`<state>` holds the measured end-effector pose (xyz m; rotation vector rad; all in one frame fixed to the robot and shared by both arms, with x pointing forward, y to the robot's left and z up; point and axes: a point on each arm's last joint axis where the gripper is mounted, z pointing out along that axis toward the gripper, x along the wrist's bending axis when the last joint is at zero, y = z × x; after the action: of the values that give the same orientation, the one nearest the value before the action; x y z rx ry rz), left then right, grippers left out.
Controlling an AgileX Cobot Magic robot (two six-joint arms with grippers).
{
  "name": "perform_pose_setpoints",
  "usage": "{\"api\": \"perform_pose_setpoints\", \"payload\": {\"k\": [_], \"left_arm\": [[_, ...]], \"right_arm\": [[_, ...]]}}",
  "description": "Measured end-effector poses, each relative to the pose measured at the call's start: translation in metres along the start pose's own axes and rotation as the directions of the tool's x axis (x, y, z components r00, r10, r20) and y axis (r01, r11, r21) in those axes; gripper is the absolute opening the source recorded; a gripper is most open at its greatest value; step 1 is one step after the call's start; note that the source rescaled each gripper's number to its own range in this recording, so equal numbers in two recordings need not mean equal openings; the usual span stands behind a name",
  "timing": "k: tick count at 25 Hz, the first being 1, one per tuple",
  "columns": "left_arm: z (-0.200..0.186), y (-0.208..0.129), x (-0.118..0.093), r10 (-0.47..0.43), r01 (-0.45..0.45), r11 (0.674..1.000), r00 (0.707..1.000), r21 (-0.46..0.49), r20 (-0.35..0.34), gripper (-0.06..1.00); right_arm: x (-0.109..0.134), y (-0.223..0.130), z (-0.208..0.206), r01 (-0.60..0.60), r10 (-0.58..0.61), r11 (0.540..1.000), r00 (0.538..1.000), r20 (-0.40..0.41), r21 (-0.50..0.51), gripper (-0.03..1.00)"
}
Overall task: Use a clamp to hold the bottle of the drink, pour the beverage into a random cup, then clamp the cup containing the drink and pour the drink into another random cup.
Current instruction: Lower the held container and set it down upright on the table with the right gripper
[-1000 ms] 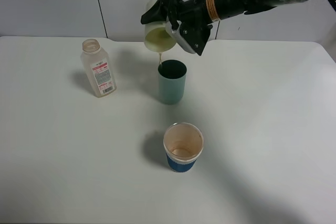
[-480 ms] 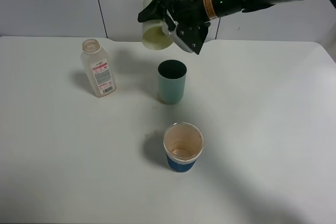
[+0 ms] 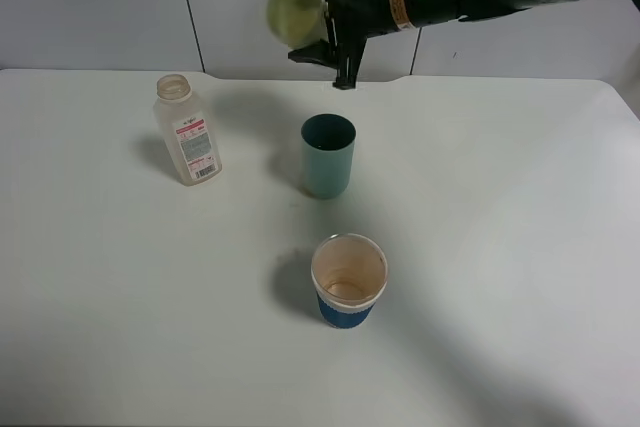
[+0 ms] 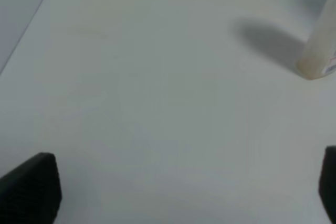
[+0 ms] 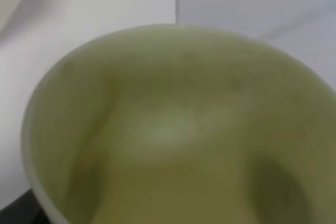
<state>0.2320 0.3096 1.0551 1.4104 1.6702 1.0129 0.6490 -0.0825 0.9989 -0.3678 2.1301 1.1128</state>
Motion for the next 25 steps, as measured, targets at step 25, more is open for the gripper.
{"api": "perform_pose_setpoints", "payload": {"k": [25], "left_arm": [[0.0, 0.0, 0.0, 0.0, 0.0, 1.0, 1.0, 0.0, 0.0, 1.0]], "right_arm": [[0.026, -0.106, 0.012, -0.778, 0.74, 0.628, 0.582, 0.338, -0.035, 0.03]]}}
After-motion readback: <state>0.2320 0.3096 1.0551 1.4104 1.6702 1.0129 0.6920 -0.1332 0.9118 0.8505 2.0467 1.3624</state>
